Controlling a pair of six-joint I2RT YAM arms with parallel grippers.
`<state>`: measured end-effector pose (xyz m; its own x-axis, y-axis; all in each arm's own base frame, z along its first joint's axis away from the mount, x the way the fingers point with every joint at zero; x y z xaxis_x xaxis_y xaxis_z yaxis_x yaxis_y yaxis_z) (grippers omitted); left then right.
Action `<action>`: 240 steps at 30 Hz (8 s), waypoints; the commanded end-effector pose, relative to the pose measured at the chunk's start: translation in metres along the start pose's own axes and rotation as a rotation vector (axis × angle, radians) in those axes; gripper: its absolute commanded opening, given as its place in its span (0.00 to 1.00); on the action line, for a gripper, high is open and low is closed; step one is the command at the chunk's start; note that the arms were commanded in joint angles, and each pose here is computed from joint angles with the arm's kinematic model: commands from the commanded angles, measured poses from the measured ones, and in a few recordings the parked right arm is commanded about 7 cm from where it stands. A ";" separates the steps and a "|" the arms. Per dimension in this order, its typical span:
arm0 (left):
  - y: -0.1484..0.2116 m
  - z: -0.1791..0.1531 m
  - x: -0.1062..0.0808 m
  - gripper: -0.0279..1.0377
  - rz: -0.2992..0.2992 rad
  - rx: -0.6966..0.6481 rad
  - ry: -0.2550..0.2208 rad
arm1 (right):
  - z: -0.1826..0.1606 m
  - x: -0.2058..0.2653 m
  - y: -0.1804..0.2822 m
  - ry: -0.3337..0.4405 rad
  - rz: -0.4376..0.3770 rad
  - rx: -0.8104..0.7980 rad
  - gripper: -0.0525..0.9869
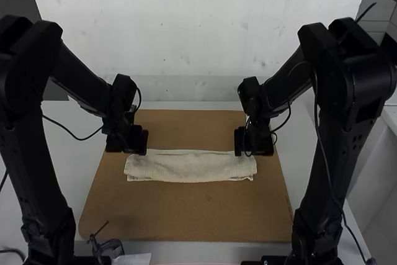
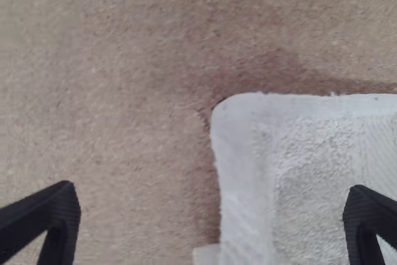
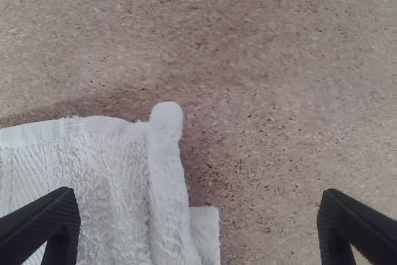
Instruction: Fold the towel.
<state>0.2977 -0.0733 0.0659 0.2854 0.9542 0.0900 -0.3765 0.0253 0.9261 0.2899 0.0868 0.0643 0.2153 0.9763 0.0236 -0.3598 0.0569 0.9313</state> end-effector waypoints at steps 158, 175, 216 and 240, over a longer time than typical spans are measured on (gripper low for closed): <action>0.088 -0.010 0.046 0.96 0.057 -0.262 0.084 | -0.005 0.198 0.022 0.210 0.004 0.090 0.07; 0.086 -0.012 0.046 0.96 0.057 -0.255 0.080 | -0.024 0.214 0.023 0.256 0.011 0.108 0.07; 0.151 -0.038 0.043 0.96 0.107 -0.478 0.092 | -0.013 -0.051 0.174 -0.208 0.141 -0.409 0.97; 0.191 -0.077 0.032 0.95 0.139 -0.672 0.133 | -0.087 -0.153 0.206 -0.278 -0.154 -0.900 0.97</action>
<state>0.1713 -0.0165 0.2109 0.1210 0.9862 0.1133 -0.8580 0.0465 0.5115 0.1082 -0.0284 0.2226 0.4666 0.8679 0.1702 -0.8556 0.3942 0.3353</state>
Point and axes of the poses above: each hand's point on the last joint's axis, 136 mm out from that joint toward the fingers, its own y axis back along the fingers, its own x axis along the line the jaws close on, z = x × y, the point moved 9 cm from there along y, back along the fingers, and after that the axes turned 13 degrees about -y, right-handed, at the moved point
